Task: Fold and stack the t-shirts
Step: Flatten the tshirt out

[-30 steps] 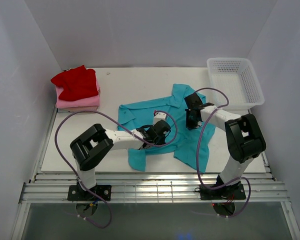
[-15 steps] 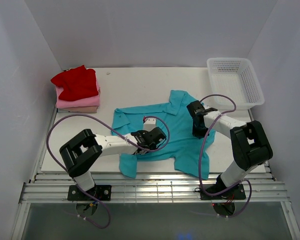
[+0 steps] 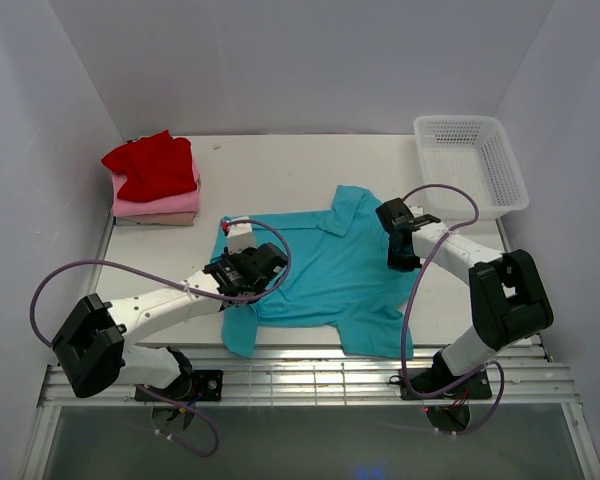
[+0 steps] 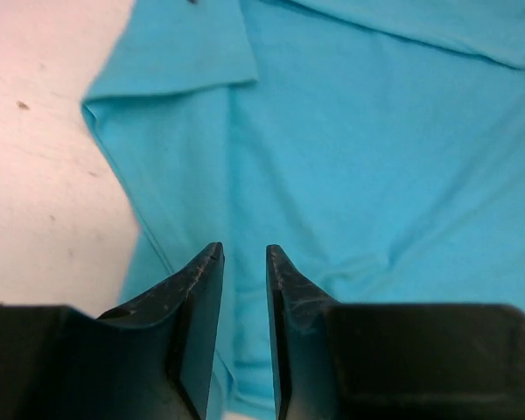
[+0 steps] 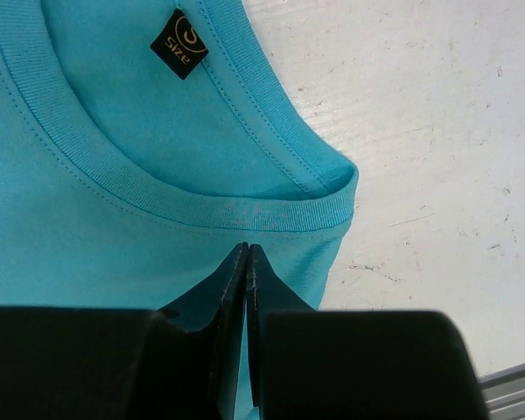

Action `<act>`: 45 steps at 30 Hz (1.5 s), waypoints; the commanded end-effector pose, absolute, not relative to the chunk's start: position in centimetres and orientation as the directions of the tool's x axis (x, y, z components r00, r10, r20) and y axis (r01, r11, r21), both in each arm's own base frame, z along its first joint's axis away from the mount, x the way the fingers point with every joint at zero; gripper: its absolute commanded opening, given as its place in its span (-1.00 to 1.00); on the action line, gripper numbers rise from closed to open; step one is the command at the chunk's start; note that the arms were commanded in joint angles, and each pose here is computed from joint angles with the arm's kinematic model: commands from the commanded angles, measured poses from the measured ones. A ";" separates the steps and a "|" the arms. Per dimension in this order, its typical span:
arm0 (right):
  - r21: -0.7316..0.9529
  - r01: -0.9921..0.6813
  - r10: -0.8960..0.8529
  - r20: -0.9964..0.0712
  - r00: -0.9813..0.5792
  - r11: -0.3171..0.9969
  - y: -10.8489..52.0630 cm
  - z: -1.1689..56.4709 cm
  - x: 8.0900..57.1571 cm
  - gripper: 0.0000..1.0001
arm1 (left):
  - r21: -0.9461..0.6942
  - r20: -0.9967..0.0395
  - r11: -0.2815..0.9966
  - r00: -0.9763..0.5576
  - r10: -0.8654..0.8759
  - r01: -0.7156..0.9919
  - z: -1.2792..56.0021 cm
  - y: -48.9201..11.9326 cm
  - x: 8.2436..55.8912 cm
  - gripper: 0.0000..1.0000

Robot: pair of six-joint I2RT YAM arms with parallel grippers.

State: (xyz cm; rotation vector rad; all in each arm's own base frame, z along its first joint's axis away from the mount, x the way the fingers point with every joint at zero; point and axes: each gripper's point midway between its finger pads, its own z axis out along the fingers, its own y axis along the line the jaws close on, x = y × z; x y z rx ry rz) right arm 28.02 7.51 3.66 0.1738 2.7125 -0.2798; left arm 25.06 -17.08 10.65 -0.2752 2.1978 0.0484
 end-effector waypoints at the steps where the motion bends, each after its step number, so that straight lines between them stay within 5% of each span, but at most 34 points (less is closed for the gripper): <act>1: -0.165 0.181 0.087 -0.458 -0.885 0.970 7.2 5.2 28.7 -0.85 | 0.019 -0.838 0.956 -0.526 -0.145 -0.294 10.5 -13.1 27.4 -0.24; 23: -0.002 0.127 0.099 -0.616 -0.782 0.992 8.3 11.3 28.7 -0.82 | 0.090 -0.868 0.976 -0.497 -0.020 -0.197 7.6 -12.1 38.2 -0.18; 45: 0.000 0.125 0.098 -0.627 -0.773 0.992 8.0 11.6 28.0 -0.79 | 0.148 -0.833 0.970 -0.552 0.018 -0.192 5.3 -11.7 38.8 -0.29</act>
